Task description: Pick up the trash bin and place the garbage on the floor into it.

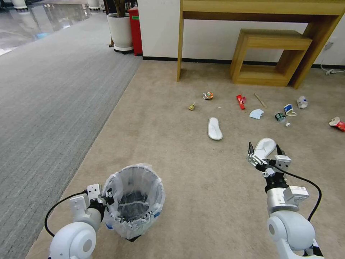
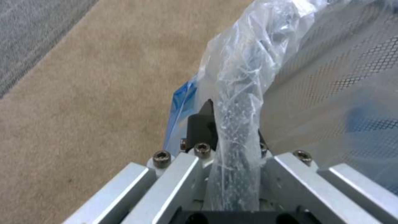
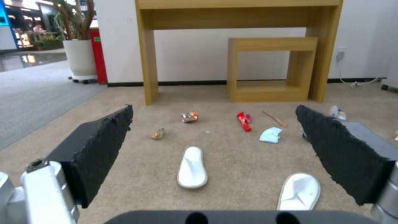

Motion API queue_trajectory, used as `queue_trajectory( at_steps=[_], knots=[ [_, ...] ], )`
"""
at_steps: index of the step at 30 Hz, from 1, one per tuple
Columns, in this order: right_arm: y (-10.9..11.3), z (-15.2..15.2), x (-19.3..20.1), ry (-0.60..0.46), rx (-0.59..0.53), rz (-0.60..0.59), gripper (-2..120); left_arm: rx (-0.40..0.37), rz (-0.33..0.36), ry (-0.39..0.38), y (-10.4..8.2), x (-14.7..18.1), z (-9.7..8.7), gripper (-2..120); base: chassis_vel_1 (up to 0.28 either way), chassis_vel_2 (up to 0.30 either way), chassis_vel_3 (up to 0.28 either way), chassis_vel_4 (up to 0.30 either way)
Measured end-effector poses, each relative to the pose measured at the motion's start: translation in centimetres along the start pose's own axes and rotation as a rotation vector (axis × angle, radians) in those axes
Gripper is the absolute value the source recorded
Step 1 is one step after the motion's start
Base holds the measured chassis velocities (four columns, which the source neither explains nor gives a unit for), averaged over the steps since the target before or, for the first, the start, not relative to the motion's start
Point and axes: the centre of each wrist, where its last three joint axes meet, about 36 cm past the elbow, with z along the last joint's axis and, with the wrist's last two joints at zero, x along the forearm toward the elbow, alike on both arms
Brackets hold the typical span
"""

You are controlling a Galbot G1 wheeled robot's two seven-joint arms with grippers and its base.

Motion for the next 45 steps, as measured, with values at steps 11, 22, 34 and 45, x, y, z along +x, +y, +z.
queue_trajectory(
  at_steps=[11,22,34,45],
  knots=[
    [0.2,0.0,0.3,0.006,0.004,-0.003,100,0.038,0.016,-0.039,0.0,1.0,-1.5,1,0.000,0.000,0.000,0.000],
    [0.1,0.2,0.6,0.016,0.015,-0.004,100,0.103,0.020,-0.018,0.2,0.8,-2.3,1,0.000,0.000,0.000,0.000],
    [-0.2,0.2,0.9,0.021,0.026,-0.008,100,0.116,-0.004,0.037,1.5,0.7,-3.6,1,0.000,0.000,0.000,0.000],
    [0.0,-0.1,1.5,0.044,0.040,-0.012,100,0.138,-0.012,0.055,2.3,0.8,-4.8,1,0.000,0.000,0.000,0.000]
  ],
)
